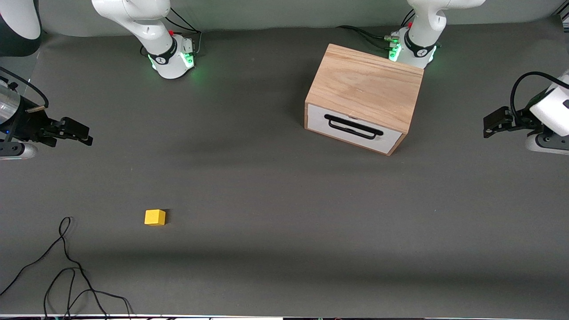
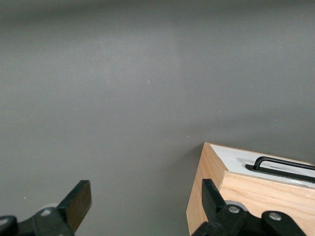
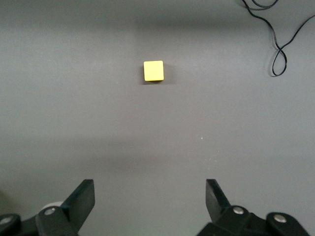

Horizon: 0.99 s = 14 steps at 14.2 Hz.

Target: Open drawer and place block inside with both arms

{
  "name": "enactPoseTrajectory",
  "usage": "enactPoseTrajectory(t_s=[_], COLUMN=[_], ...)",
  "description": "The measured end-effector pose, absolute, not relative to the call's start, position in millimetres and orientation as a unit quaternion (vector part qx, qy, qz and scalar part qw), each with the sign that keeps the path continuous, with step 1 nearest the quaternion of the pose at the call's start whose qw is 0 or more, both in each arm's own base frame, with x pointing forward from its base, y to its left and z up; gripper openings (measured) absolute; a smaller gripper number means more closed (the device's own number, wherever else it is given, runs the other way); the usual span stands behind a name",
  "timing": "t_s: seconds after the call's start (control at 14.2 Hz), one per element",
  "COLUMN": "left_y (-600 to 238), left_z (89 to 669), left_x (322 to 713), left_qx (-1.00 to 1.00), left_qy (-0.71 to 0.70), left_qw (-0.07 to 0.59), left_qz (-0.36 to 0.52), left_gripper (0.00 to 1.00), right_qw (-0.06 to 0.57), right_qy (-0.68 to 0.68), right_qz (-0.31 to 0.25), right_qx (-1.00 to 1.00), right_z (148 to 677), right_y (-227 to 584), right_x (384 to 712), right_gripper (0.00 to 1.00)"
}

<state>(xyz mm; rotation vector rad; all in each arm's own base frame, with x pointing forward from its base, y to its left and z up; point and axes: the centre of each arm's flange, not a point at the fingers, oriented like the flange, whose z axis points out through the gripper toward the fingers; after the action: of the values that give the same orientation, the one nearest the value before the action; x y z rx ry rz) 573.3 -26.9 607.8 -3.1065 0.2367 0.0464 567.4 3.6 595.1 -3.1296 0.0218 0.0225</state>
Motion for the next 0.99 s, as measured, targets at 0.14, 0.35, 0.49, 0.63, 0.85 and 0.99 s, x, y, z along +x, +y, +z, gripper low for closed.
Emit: enactPoseTrajectory(t_s=[0.14, 0.35, 0.49, 0.63, 0.85, 0.99], left_y=[-25.7, -21.7, -14.6, -3.1, 6.8, -2.3], left_z=[607.8, 608.5, 608.7, 607.9, 592.4, 580.3], left_x=[573.4, 573.6, 573.9, 574.3, 578.2, 578.8], left_qx=[-0.997, -0.997, -0.998, -0.998, -0.998, -0.996], left_qy=[0.076, 0.072, 0.066, 0.056, 0.051, 0.06], left_qw=[0.013, 0.013, 0.013, 0.013, 0.011, 0.009], left_qz=[0.015, 0.014, 0.014, 0.015, 0.037, 0.061], left_gripper=[1.0, 1.0, 1.0, 1.0, 1.0, 1.0], right_qw=[0.008, 0.009, 0.009, 0.01, 0.011, 0.011], right_qy=[0.015, 0.011, 0.009, 0.01, 0.01, 0.01], right_qz=[-0.004, -0.009, -0.012, -0.025, -0.039, -0.044], right_qx=[-1.0, -1.0, -1.0, -1.0, -0.999, -0.999], right_z=[596.7, 597.5, 598.1, 600.8, 604.3, 606.1], right_y=[8.6, 28.1, 33.5, 32.7, 32.9, 33.1], right_x=[570.2, 571.0, 571.3, 574.0, 576.9, 577.8], right_gripper=[1.0, 1.0, 1.0, 1.0, 1.0, 1.0])
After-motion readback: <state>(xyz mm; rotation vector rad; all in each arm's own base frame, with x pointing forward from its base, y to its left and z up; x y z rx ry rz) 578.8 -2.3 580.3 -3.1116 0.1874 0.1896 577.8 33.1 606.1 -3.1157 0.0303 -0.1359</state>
